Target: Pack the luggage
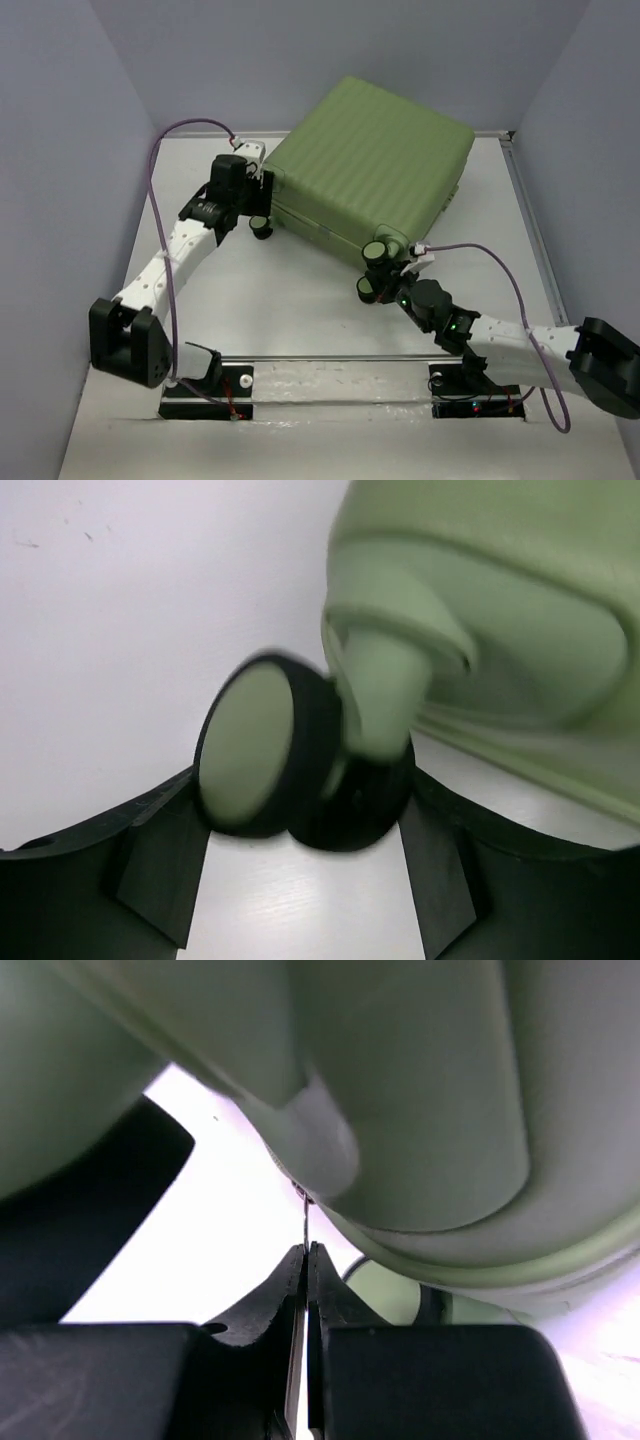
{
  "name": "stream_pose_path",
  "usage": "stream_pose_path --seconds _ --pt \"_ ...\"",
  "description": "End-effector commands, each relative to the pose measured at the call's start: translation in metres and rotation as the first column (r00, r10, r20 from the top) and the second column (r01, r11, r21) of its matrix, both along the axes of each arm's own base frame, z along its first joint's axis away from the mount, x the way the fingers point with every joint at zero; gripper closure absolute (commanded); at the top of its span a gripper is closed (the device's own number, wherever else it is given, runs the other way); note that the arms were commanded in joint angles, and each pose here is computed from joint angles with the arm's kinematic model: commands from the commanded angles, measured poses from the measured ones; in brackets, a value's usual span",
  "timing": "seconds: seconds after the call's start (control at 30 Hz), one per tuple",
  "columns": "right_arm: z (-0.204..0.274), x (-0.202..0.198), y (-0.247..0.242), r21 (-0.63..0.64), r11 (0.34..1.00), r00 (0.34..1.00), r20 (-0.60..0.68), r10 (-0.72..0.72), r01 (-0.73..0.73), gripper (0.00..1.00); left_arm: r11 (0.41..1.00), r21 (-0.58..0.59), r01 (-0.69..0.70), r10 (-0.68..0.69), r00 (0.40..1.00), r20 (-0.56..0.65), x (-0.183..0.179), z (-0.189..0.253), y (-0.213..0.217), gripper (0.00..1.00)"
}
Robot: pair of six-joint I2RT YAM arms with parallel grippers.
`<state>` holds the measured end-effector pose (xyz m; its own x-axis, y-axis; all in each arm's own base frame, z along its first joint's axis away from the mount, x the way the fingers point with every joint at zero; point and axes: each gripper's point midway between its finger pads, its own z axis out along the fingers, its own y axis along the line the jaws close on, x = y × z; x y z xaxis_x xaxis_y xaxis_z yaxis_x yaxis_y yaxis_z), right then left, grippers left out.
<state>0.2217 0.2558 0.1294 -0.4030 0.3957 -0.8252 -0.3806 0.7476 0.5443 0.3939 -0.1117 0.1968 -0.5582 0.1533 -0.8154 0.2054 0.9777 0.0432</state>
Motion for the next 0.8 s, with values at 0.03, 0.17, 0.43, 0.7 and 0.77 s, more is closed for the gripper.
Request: stream_pose_path --seconds 0.03,0.17,0.43,0.7,0.77 --pt "0.078 0.003 0.007 0.051 0.996 0.991 0.117 0.071 -0.077 0.93 0.830 -0.345 0.438 -0.422 0.898 0.126 -0.098 0.049 -0.114 0.94" --pt "0.074 0.033 -0.026 0.041 0.997 0.992 0.103 -0.070 0.066 0.93 0.740 -0.416 0.529 -0.492 0.847 0.201 -0.143 0.062 -0.135 0.94" --pt "0.060 0.034 -0.003 0.118 0.993 0.995 0.102 -0.006 -0.006 0.93 0.621 -0.482 0.618 -0.584 0.775 0.240 -0.170 0.065 -0.155 0.94" --pt "0.030 0.021 -0.010 0.114 0.993 1.000 -0.008 0.006 -0.005 0.93 0.392 -0.591 0.705 -0.721 0.634 0.279 -0.223 0.082 -0.212 0.01" --pt "0.028 0.019 -0.016 0.101 0.995 1.000 -0.026 -0.009 0.011 0.93 0.347 -0.597 0.724 -0.747 0.598 0.291 -0.234 0.085 -0.226 0.01"
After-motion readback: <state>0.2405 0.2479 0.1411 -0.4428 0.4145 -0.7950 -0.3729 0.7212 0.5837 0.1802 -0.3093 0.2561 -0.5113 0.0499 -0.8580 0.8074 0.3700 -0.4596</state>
